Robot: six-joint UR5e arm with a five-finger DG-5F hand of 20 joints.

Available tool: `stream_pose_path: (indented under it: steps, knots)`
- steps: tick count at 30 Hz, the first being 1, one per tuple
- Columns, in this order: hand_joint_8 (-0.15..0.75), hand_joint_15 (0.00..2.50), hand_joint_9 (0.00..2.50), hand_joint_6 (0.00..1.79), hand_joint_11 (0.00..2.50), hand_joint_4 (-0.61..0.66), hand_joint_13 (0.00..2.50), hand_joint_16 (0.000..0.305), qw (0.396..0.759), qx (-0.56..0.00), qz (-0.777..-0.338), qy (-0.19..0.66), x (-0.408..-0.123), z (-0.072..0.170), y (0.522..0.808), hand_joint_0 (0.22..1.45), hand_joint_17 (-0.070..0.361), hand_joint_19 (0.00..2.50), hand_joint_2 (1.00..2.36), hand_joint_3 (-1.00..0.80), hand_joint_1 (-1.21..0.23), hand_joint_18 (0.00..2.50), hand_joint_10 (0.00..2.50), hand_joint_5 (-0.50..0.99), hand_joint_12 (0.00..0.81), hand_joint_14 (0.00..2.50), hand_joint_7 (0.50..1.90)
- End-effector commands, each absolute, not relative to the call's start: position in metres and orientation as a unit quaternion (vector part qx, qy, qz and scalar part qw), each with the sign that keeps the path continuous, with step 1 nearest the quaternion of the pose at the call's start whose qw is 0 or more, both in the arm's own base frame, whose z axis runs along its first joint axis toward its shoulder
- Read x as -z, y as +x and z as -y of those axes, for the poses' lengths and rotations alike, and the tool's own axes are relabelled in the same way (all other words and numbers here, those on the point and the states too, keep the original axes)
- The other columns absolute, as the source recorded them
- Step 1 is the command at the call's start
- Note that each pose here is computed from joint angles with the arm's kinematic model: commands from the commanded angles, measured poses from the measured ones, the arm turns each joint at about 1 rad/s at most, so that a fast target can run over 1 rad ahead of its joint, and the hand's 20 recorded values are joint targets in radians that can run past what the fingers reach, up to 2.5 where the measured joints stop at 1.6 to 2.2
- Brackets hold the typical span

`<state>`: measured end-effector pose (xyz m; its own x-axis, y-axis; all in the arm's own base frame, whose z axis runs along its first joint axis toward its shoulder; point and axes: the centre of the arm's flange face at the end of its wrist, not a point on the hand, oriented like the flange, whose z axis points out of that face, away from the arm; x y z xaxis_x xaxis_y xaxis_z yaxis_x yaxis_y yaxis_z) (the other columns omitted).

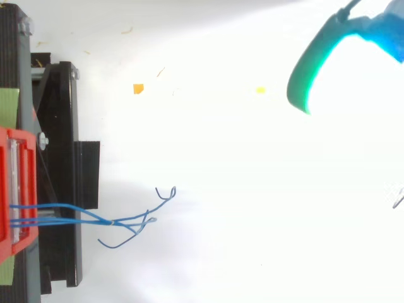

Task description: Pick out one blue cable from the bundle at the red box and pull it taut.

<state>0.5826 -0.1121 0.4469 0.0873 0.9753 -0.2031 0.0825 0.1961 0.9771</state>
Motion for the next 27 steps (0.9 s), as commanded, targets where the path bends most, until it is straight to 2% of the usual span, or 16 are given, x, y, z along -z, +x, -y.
stream_pose_path:
  steps: [1,4,8,12,20,27]
  knots:
    - [0.236,0.21,0.44,0.50,0.01,0.20,0.41,0.052,0.557,-0.399,-0.538,0.491,-0.448,0.112,0.583,0.47,0.117,0.37,1.00,-0.50,-0.68,0.22,0.00,-0.24,0.340,0.01,0.70]
    - [0.244,0.21,0.46,0.50,0.02,0.20,0.42,0.052,0.559,-0.402,-0.533,0.492,-0.448,0.109,0.585,0.46,0.117,0.38,1.00,-0.50,-0.67,0.22,0.00,-0.24,0.343,0.01,0.70]
    - [0.244,0.22,0.47,0.50,0.03,0.21,0.42,0.052,0.570,-0.413,-0.516,0.489,-0.435,0.106,0.603,0.46,0.117,0.38,1.00,-0.50,-0.66,0.23,0.00,-0.23,0.345,0.01,0.70]
    - [0.246,0.24,0.48,0.50,0.04,0.21,0.44,0.052,0.581,-0.424,-0.499,0.483,-0.437,0.102,0.610,0.46,0.117,0.39,1.00,-0.50,-0.64,0.24,0.00,-0.23,0.347,0.01,0.71]
    - [0.252,0.24,0.51,0.50,0.06,0.21,0.47,0.051,0.593,-0.397,-0.495,0.497,-0.435,0.098,0.609,0.47,0.115,0.40,1.00,-0.50,-0.64,0.26,0.00,-0.22,0.344,0.01,0.72]
    - [0.251,0.25,0.52,0.50,0.07,0.21,0.50,0.051,0.598,-0.380,-0.509,0.489,-0.428,0.088,0.613,0.48,0.114,0.42,1.00,-0.50,-0.63,0.28,0.00,-0.21,0.339,0.01,0.73]
